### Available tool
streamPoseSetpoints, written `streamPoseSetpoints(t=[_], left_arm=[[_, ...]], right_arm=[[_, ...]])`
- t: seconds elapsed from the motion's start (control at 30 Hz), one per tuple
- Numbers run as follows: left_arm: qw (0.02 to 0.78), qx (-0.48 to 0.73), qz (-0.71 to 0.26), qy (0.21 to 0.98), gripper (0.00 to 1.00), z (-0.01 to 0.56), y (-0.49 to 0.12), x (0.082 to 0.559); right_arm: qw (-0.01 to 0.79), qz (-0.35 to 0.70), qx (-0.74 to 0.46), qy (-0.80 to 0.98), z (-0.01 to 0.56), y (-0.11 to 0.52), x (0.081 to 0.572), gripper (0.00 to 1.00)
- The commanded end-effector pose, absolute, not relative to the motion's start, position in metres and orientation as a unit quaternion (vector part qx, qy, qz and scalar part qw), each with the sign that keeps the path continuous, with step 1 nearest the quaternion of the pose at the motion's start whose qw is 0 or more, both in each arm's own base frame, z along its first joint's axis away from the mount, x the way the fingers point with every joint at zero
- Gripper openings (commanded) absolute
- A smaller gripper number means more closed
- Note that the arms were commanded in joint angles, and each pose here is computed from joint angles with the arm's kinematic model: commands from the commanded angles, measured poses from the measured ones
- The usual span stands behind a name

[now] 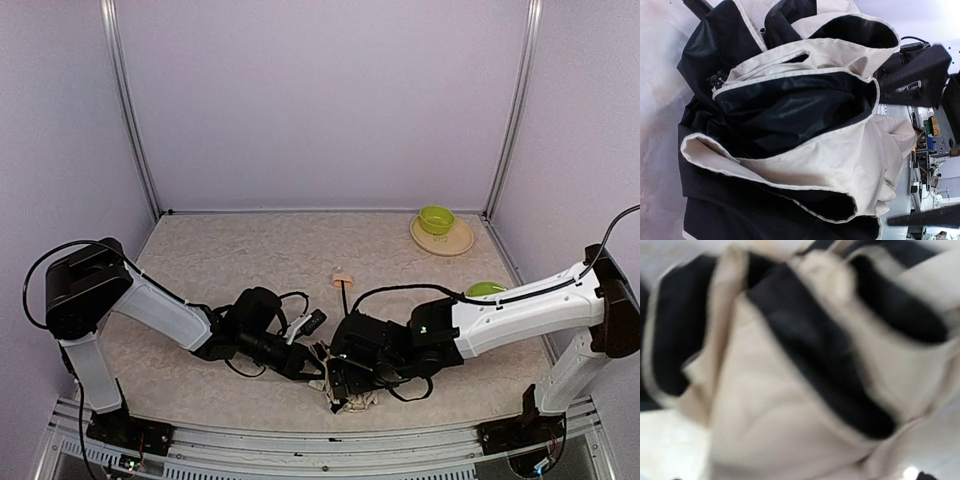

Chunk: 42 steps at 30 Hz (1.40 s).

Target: Put away the umbrella

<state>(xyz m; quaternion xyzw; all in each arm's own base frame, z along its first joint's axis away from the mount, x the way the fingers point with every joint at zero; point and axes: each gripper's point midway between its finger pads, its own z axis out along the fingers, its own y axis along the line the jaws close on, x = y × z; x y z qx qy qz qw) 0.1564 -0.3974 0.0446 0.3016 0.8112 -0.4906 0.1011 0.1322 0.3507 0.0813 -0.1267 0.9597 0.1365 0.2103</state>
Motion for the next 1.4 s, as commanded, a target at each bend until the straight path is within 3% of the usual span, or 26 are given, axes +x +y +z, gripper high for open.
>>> streamPoseSetpoints(t=[0.0,0.1,0.17,0.2,0.3,0.33,0.4,0.6,0.87,0.97,1.13,1.37], left_arm=[[0.107,0.312,-0.502,0.799,0.00,0.050,-0.403,0.155],[0.107,0.313,-0.502,0.799,0.00,0.051,-0.403,0.154],[0.106,0.314,-0.502,0.799,0.00,0.051,-0.403,0.154],[0.105,0.315,-0.503,0.798,0.00,0.052,-0.403,0.153],[0.101,0.318,-0.505,0.796,0.00,0.055,-0.404,0.150],[0.100,0.320,-0.507,0.794,0.00,0.057,-0.404,0.149],[0.095,0.332,-0.513,0.786,0.00,0.064,-0.405,0.144],[0.071,0.379,-0.526,0.758,0.00,0.088,-0.400,0.123],[0.075,0.404,-0.595,0.691,0.00,0.153,-0.401,0.108],[0.095,0.382,-0.630,0.670,0.00,0.181,-0.398,0.118],[0.100,0.356,-0.621,0.691,0.00,0.162,-0.401,0.137],[0.124,0.230,-0.666,0.698,0.00,0.153,-0.376,0.179]], right_arm=[[0.188,0.171,-0.108,0.961,0.074,0.364,0.113,1.00],[0.173,0.155,-0.088,0.969,0.051,0.353,0.108,0.98],[0.178,0.148,-0.085,0.969,0.038,0.350,0.109,0.91],[0.186,0.144,-0.087,0.968,0.036,0.351,0.113,0.81],[0.211,0.092,-0.108,0.967,0.026,0.345,0.124,0.36],[0.212,0.073,-0.115,0.968,0.022,0.342,0.125,0.28],[0.211,0.034,-0.130,0.968,0.011,0.327,0.127,0.02],[0.230,-0.009,-0.319,0.920,0.003,0.332,0.136,0.00],[0.210,-0.097,-0.431,0.872,-0.020,0.306,0.149,0.00],[0.236,-0.112,-0.503,0.824,-0.021,0.319,0.143,0.00],[0.271,-0.114,-0.595,0.748,-0.016,0.355,0.129,0.00],[0.311,-0.075,-0.644,0.695,-0.001,0.382,0.112,0.00]])
